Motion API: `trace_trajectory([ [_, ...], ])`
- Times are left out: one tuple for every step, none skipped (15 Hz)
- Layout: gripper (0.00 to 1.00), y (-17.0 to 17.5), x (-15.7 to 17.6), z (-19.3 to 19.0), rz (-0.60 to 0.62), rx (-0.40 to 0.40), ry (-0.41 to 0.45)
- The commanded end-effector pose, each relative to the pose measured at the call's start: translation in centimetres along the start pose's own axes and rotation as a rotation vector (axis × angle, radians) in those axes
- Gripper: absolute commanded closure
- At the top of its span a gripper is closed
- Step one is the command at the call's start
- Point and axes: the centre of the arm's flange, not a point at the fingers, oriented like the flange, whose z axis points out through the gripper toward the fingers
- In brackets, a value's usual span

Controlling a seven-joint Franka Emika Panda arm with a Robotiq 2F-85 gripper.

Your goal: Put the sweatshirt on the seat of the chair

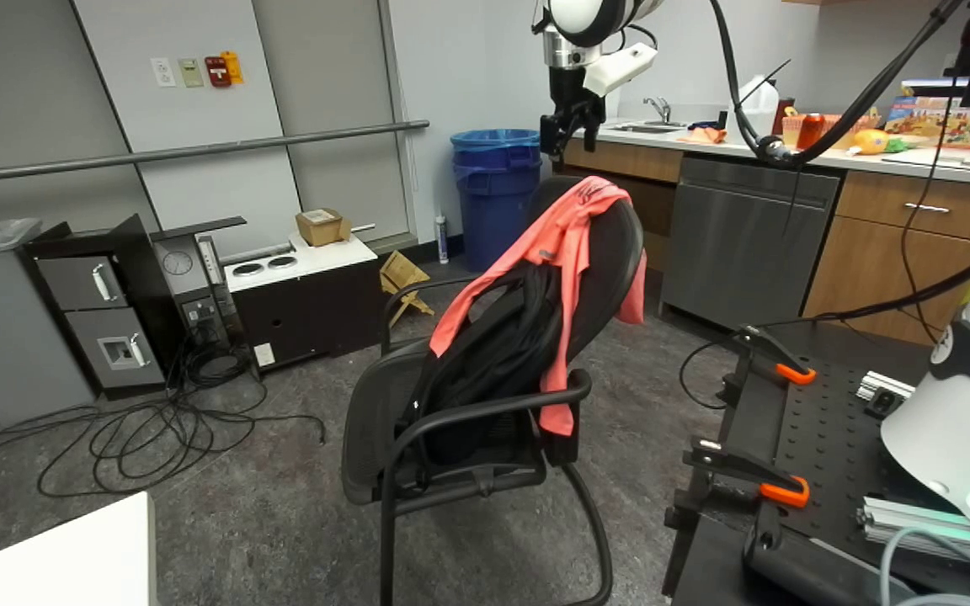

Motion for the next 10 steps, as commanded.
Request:
trace_trajectory([
  [0.0, 0.5, 2.4, 2.7, -0.078, -0.04, -0.032],
  [0.0, 0.4, 2.8, 3.5, -0.092, -0.054, -0.041],
  [0.0, 0.4, 3.2, 4.1, -0.107, -0.069, -0.049],
  [0.0, 0.2, 3.6, 4.8, -0.122, -0.086, -0.056],
  [0.0, 0.1, 4.0, 5.4, -0.138, -0.111, -0.06],
  [0.0, -0.1, 4.3, 6.0, -0.166, -0.134, -0.067],
  [0.0, -0.3, 4.6, 6.5, -0.192, -0.156, -0.072],
  [0.0, -0.6, 4.8, 7.1, -0.225, -0.172, -0.08],
  [0.0, -1.0, 4.9, 7.6, -0.256, -0.182, -0.09],
  [0.0, -1.4, 4.9, 8.1, -0.285, -0.186, -0.1],
])
